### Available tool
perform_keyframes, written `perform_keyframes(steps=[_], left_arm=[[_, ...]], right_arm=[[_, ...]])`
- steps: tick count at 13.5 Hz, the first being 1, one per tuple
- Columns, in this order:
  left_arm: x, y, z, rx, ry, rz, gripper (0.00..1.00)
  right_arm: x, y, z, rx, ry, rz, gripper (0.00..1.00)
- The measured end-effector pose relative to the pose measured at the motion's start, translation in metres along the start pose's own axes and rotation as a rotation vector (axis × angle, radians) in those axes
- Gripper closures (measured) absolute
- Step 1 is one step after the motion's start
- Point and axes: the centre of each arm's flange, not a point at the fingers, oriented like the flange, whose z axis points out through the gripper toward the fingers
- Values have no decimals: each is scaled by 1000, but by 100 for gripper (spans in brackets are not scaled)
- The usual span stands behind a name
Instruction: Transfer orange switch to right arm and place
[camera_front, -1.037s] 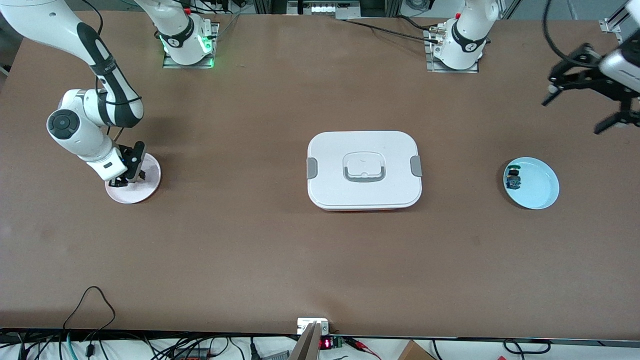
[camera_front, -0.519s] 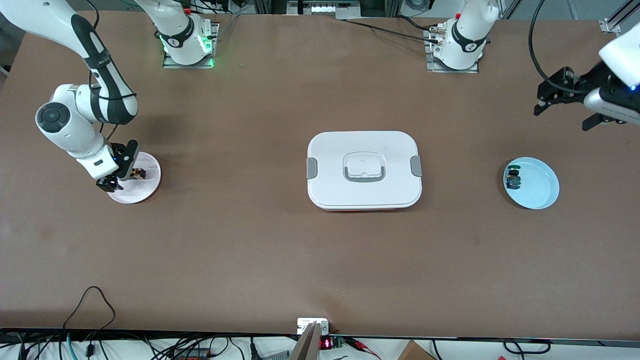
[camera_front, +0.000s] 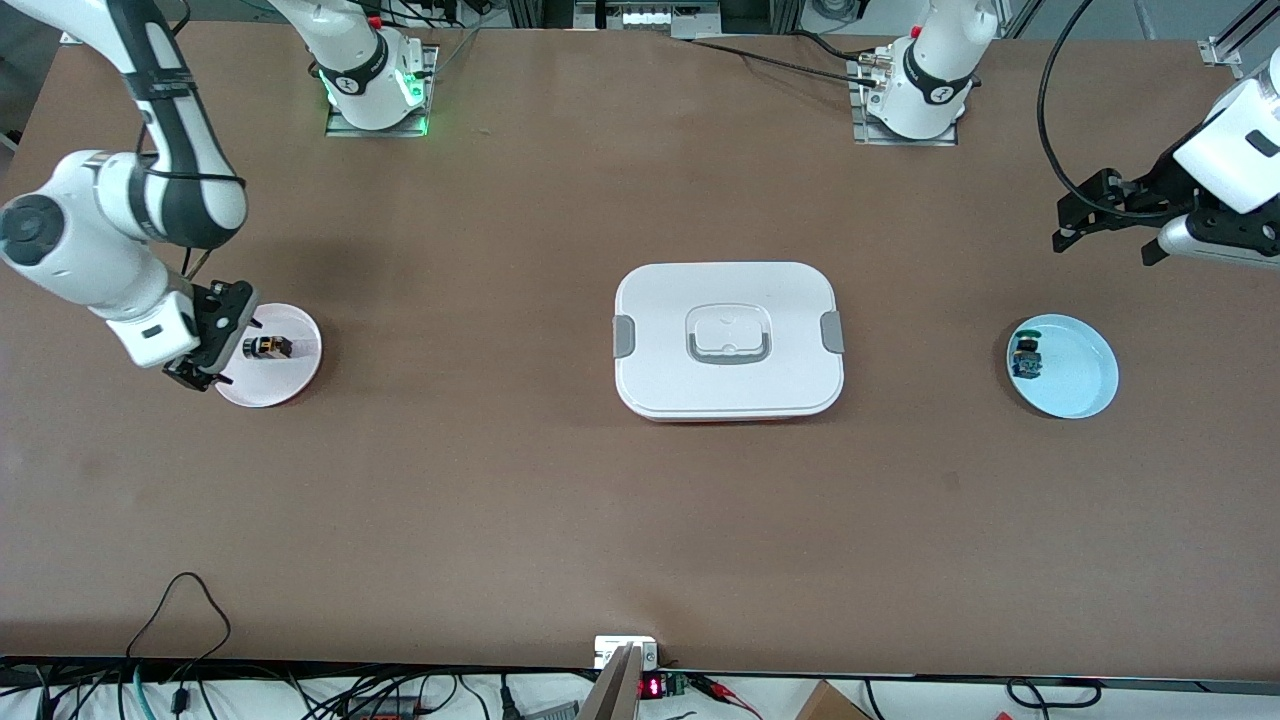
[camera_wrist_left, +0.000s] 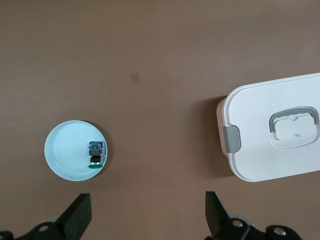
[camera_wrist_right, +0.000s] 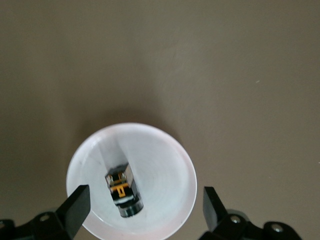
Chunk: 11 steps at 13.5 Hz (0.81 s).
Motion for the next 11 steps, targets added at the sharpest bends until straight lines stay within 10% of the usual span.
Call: perform_keyframes(steps=[6, 11], left_arm=[[9, -3, 5, 0, 6, -7, 0], [31, -23, 13, 3, 15, -39, 0]], right_arm=[[13, 13, -41, 84, 30, 624, 0], [34, 6, -91, 227, -112, 1084, 0]])
